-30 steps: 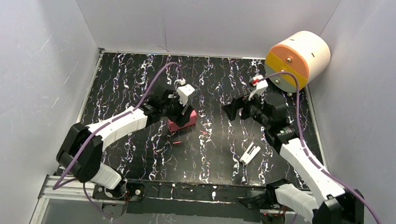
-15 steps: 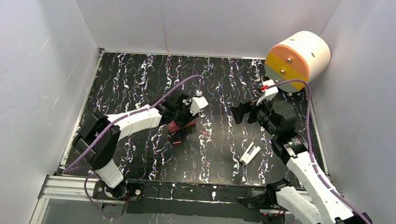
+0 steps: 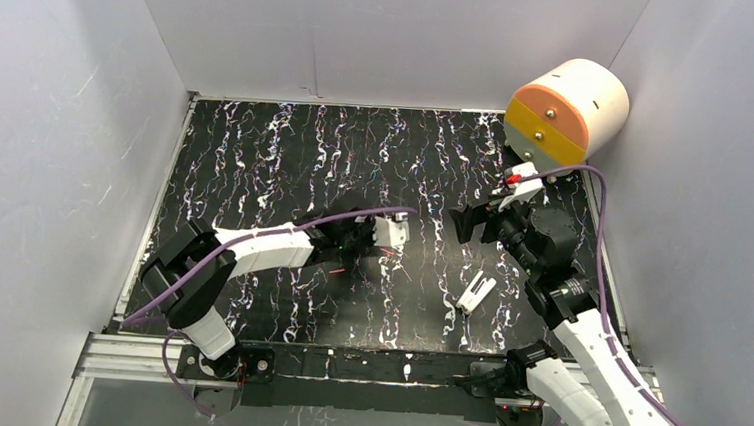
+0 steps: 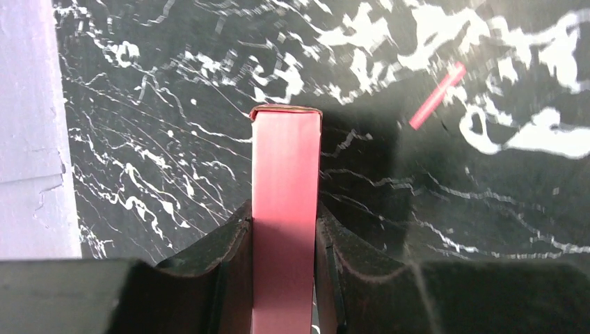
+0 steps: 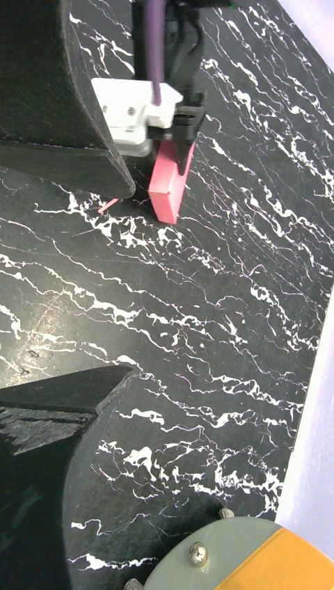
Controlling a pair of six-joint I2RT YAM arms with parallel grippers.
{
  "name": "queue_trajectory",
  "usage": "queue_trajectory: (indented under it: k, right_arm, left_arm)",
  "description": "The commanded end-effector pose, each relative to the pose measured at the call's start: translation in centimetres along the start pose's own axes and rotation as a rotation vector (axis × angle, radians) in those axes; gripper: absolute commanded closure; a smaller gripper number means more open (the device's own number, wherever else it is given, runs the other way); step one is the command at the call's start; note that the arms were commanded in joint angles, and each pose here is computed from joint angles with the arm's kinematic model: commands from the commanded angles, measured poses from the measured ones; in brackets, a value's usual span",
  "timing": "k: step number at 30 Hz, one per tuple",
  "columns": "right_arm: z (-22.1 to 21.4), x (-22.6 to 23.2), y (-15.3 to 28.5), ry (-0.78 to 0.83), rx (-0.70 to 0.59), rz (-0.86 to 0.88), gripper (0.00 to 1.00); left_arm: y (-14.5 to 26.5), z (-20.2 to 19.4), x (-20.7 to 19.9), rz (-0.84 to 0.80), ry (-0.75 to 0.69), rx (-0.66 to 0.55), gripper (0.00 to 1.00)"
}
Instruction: Fold the paper box
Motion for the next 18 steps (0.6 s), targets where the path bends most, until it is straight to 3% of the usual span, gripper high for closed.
queue_trajectory:
  k: [1,4,6,12,18]
  right_arm:
    - [1.1,-0.6,0.6,0.022,-0.045,-0.036,0.02]
    - [1.1,-0.6,0.6,0.02,-0.046,-0.036,0.02]
    - [1.1,-0.6,0.6,0.019,-0.047,-0.035,0.02]
    - [0.9,-0.6,0.6,0.021,-0.033,-0.035,0.01]
    - [0.8,-1.1,0.8,0.02,-0.012,-0.067,0.01]
  left_arm:
    - [0.2,0.4,0.5,0.087,-0.215,-0.08,0.89]
    - [-0.1,-1.2,-1.8,0.043,-0.279,-0.055,0.84]
    - [0.3,-1.4,-3.0,0.031,-0.287,-0.058,0.75]
    - [2.7,-0.3,-3.6,0.028,-0.225,-0.103,0.49]
    - [5.6,2.2,-2.9,0.026,-0.111,-0.192,0.3]
Point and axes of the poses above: each gripper's point midway between its finger pads, its own y axis back along the fingers, its own x axis along the line the jaws close on, z = x × y, the point moved 3 cm from there along y, back along the fingers, and after that the axes turned 14 degrees about y, right-handed, at the moved point
